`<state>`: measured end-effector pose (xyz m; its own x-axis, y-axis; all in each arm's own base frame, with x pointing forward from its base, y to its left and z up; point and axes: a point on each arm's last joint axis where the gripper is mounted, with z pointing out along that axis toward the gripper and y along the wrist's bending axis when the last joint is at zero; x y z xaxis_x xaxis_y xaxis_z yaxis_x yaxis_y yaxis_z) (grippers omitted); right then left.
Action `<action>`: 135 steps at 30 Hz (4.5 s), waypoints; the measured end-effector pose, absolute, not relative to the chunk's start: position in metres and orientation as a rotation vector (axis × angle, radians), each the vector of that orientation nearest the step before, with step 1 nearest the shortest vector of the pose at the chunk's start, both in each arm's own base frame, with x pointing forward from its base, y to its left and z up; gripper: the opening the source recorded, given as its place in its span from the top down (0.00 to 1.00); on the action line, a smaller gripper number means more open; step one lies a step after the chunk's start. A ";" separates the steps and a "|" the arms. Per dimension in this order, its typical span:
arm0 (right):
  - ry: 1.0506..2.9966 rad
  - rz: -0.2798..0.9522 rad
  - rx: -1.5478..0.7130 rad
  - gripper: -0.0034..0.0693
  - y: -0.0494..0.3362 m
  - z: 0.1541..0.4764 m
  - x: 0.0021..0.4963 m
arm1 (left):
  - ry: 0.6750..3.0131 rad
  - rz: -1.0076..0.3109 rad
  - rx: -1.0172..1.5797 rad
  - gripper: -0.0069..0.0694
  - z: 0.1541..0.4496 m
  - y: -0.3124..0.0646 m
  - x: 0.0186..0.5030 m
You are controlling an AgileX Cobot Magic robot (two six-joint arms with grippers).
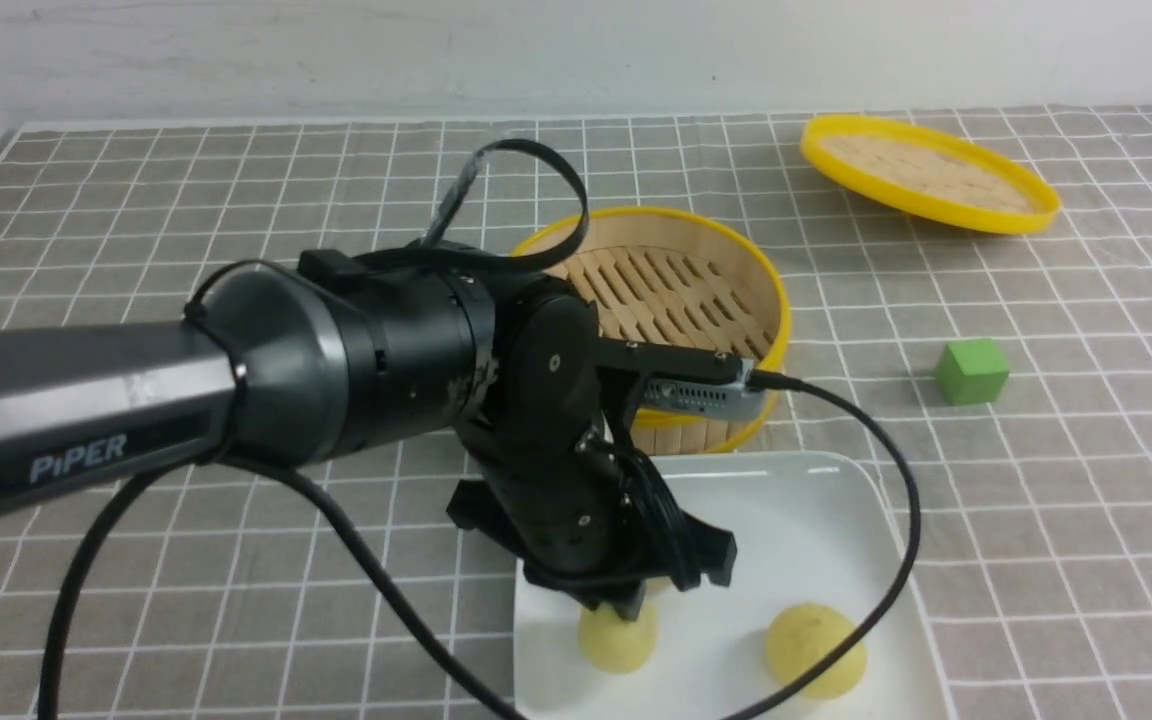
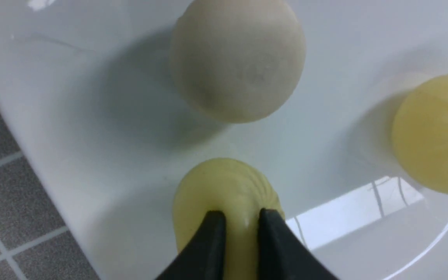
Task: Put the steamed buns into the plate on the grey tablecloth.
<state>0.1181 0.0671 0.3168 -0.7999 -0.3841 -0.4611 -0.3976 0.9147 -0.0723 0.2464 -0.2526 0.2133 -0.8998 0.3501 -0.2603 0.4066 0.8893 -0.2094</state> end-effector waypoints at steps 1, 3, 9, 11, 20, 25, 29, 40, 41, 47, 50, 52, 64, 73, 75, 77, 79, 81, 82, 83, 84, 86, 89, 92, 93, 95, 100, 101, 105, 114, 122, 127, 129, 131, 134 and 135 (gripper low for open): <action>2.587 0.044 -0.555 0.86 0.063 0.320 0.112 | 2.844 -0.382 0.577 0.65 0.213 -0.252 0.246; 2.564 0.060 -0.519 0.86 0.054 0.326 0.100 | 2.845 -0.382 0.577 0.58 0.213 -0.252 0.246; 2.378 0.176 -0.364 0.86 0.019 0.346 0.055 | 2.833 -0.390 0.576 0.41 0.218 -0.252 0.245; 2.300 0.231 -0.310 0.86 0.005 0.350 0.037 | 2.814 -0.395 0.578 0.39 0.223 -0.250 0.245; 1.931 0.427 -0.244 0.91 -0.009 0.325 0.013 | 2.674 -0.383 0.591 0.49 0.264 -0.236 0.238; 1.834 0.470 -0.280 0.97 0.008 0.299 0.032 | 2.609 -0.360 0.590 0.70 0.285 -0.225 0.232; 1.744 0.494 -0.303 0.97 0.017 0.287 0.040 | 2.609 -0.352 0.594 0.87 0.289 -0.222 0.230; 1.768 0.576 -0.429 0.97 0.028 0.277 0.036 | 2.597 -0.311 0.614 0.91 0.289 -0.220 0.231; 1.764 0.578 -0.437 0.97 0.028 0.277 0.036 | 2.597 -0.310 0.615 0.91 0.289 -0.220 0.231; 1.727 0.590 -0.434 0.97 0.029 0.280 0.036 | 2.592 -0.306 0.617 0.90 0.289 -0.220 0.231; 1.727 0.589 -0.436 0.96 0.029 0.280 0.036 | 2.592 -0.306 0.617 0.90 0.289 -0.220 0.231; 1.726 0.588 -0.437 0.96 0.029 0.280 0.036 | 2.591 -0.305 0.618 0.89 0.289 -0.220 0.232; 1.726 0.588 -0.437 0.95 0.029 0.280 0.036 | 2.562 -0.282 0.632 0.88 0.290 -0.219 0.234; 1.691 0.509 -0.346 0.94 0.023 0.276 0.036 | 2.566 -0.271 0.637 0.87 0.290 -0.219 0.234; 1.695 0.463 -0.299 0.94 0.022 0.269 0.039 | 2.566 -0.271 0.637 0.86 0.290 -0.219 0.234; 1.731 0.365 -0.216 0.93 0.018 0.244 0.046 | 2.565 -0.271 0.637 0.86 0.290 -0.219 0.234; 1.776 0.288 -0.175 0.93 0.015 0.223 0.049 | 2.561 -0.273 0.637 0.86 0.290 -0.219 0.234; 1.812 0.242 -0.152 0.93 0.013 0.207 0.051 | 2.558 -0.272 0.637 0.86 0.291 -0.218 0.234; 1.842 0.208 -0.126 0.92 0.011 0.196 0.051 | 2.551 -0.275 0.636 0.86 0.293 -0.218 0.233; 1.862 0.190 -0.115 0.92 0.010 0.188 0.051 | 2.542 -0.279 0.634 0.86 0.296 -0.216 0.232; 1.865 0.183 -0.109 0.92 0.009 0.187 0.051 | 2.540 -0.280 0.633 0.86 0.297 -0.216 0.231; 1.914 0.140 -0.075 0.92 0.007 0.171 0.051 | 2.502 -0.289 0.630 0.86 0.311 -0.209 0.226; 1.901 0.118 -0.051 0.91 0.005 0.172 0.051 | 2.435 -0.304 0.616 0.86 0.334 -0.196 0.214; 1.897 0.108 -0.037 0.90 0.005 0.172 0.051 | 2.352 -0.329 0.596 0.86 0.361 -0.179 0.198; 1.896 0.104 -0.031 0.90 0.004 0.172 0.051 | 2.327 -0.337 0.589 0.86 0.369 -0.173 0.193; 1.896 0.090 -0.012 0.90 0.003 0.172 0.051 | 2.270 -0.348 0.571 0.86 0.387 -0.157 0.179; 1.895 0.035 0.061 0.90 -0.001 0.172 0.052 | 2.207 -0.335 0.537 0.86 0.414 -0.121 0.146; 1.894 0.029 0.069 0.90 -0.001 0.172 0.052 | 2.194 -0.333 0.529 0.86 0.419 -0.114 0.140; 1.894 0.021 0.078 0.90 -0.002 0.172 0.051 | 2.153 -0.344 0.505 0.86 0.430 -0.095 0.122; 1.894 0.017 0.080 0.89 -0.002 0.172 0.051 | 2.103 -0.416 0.428 0.87 0.416 -0.052 0.079; 1.894 0.017 0.080 0.87 -0.002 0.172 0.051 | 2.006 -0.603 0.311 0.87 0.350 -0.066 0.086; 1.895 0.016 0.079 0.86 -0.002 0.172 0.051 | 1.969 -0.735 0.211 0.87 0.337 -0.074 0.090; 1.895 0.016 0.079 0.86 -0.002 0.172 0.051 | 1.972 -0.735 0.207 0.86 0.334 -0.074 0.090; 1.895 0.016 0.079 0.85 -0.002 0.172 0.051 | 1.981 -0.723 0.210 0.86 0.331 -0.074 0.090; 1.895 0.016 0.079 0.85 -0.002 0.172 0.051 | 2.006 -0.676 0.221 0.86 0.327 -0.072 0.091; 1.895 0.016 0.079 0.84 -0.002 0.172 0.051 | 2.022 -0.636 0.230 0.86 0.325 -0.070 0.091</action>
